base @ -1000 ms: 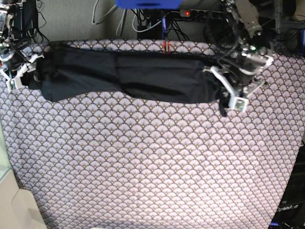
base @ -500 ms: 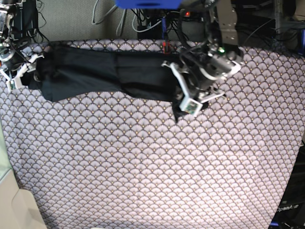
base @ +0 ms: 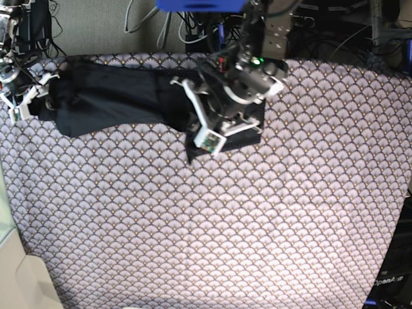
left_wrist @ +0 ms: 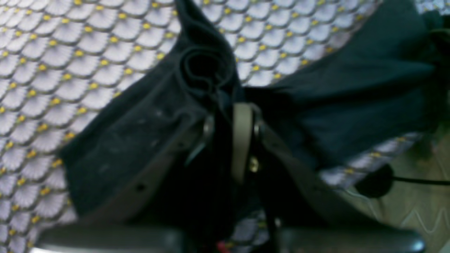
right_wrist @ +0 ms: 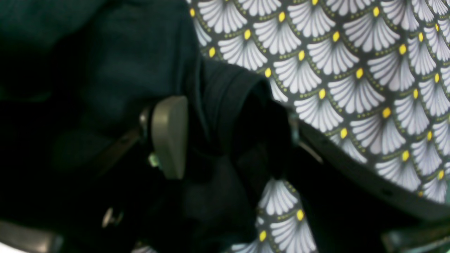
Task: Fold the T-shirt properly
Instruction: 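Fold the held strip end with the left gripper toward the right gripper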
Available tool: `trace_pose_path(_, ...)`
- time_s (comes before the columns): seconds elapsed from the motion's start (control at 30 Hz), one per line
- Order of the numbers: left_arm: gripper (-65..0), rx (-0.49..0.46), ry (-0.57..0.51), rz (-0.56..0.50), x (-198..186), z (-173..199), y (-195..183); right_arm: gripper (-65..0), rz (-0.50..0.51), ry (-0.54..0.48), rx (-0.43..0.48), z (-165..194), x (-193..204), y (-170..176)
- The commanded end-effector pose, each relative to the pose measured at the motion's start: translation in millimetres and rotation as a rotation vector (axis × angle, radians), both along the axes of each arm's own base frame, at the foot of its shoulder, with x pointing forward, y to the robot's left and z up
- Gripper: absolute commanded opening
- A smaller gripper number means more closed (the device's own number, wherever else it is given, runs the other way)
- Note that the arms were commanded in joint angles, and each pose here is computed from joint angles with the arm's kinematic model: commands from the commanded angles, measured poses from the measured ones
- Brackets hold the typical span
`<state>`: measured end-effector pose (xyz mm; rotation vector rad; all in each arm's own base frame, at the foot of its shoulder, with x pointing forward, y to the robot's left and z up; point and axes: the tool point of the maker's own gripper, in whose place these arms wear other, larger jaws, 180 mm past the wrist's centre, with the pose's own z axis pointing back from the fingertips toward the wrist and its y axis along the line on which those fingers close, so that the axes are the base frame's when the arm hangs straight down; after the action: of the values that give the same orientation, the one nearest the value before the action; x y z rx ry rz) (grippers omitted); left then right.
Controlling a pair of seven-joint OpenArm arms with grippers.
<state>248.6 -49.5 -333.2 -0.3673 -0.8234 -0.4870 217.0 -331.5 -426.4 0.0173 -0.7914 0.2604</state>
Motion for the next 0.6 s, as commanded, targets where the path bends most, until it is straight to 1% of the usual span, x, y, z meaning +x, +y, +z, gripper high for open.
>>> trace_pose_path(0.0,-65.0,-0.046,-0.030,-0.010,1,12,-13,-28.9,0.016,0.006,-0.043,4,1,-7)
trace_pose_path(0.07,-65.0,-0.039,-0.006,-0.029,-5,4,-20,-28.9,0.023,0.013,-0.058,3,0,-7)
trace_pose_path(0.13,-65.0,-0.039,0.017,-0.036,-11,-1,-28,-28.9,0.021,0.013,-0.050,1,0,-5)
trace_pose_path(0.47,-65.0,-0.064,0.060,0.088,-11,-5,-27,-28.9,0.020,0.000,-0.049,4,5,-4)
trace_pose_path(0.57,-65.0,-0.056,0.089,0.116,-11,-14,-25,-28.9,0.020,0.000,-0.049,4,5,-4)
